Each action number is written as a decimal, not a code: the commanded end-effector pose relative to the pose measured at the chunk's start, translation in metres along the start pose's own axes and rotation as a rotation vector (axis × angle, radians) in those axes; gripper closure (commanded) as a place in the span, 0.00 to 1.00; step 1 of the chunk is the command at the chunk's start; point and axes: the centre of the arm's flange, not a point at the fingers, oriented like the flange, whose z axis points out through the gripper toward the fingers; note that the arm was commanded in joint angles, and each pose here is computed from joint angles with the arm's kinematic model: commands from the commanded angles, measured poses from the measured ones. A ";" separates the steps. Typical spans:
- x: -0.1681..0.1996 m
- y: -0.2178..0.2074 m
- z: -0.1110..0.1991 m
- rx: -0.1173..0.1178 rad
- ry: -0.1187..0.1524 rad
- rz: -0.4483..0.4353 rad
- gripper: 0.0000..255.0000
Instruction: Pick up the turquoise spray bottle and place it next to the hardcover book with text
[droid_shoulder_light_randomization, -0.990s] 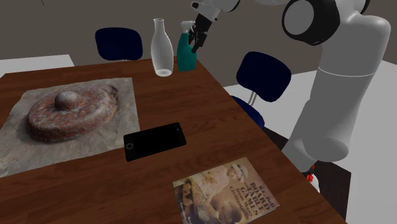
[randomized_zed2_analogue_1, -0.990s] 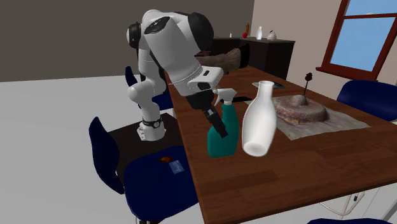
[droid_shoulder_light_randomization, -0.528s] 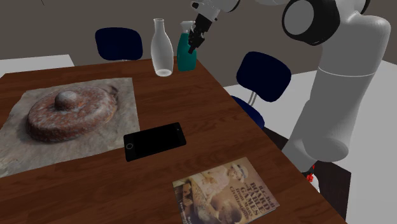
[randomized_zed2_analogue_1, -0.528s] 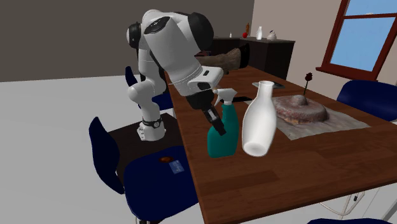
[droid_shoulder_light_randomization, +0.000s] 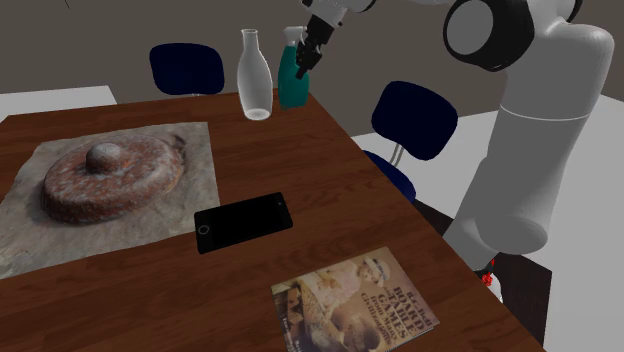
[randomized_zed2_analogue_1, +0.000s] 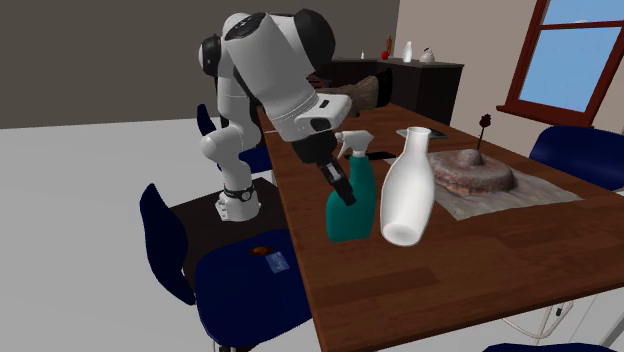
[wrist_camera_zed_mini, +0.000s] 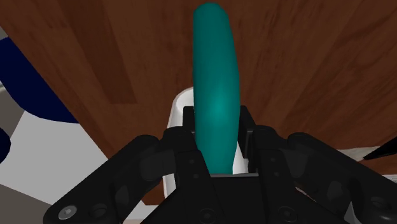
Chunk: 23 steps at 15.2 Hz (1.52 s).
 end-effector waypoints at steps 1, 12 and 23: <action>0.005 0.000 -0.008 0.000 0.000 0.000 1.00; 0.034 -0.001 -0.059 0.000 0.000 0.000 1.00; 0.068 -0.115 -0.080 0.000 0.000 0.000 1.00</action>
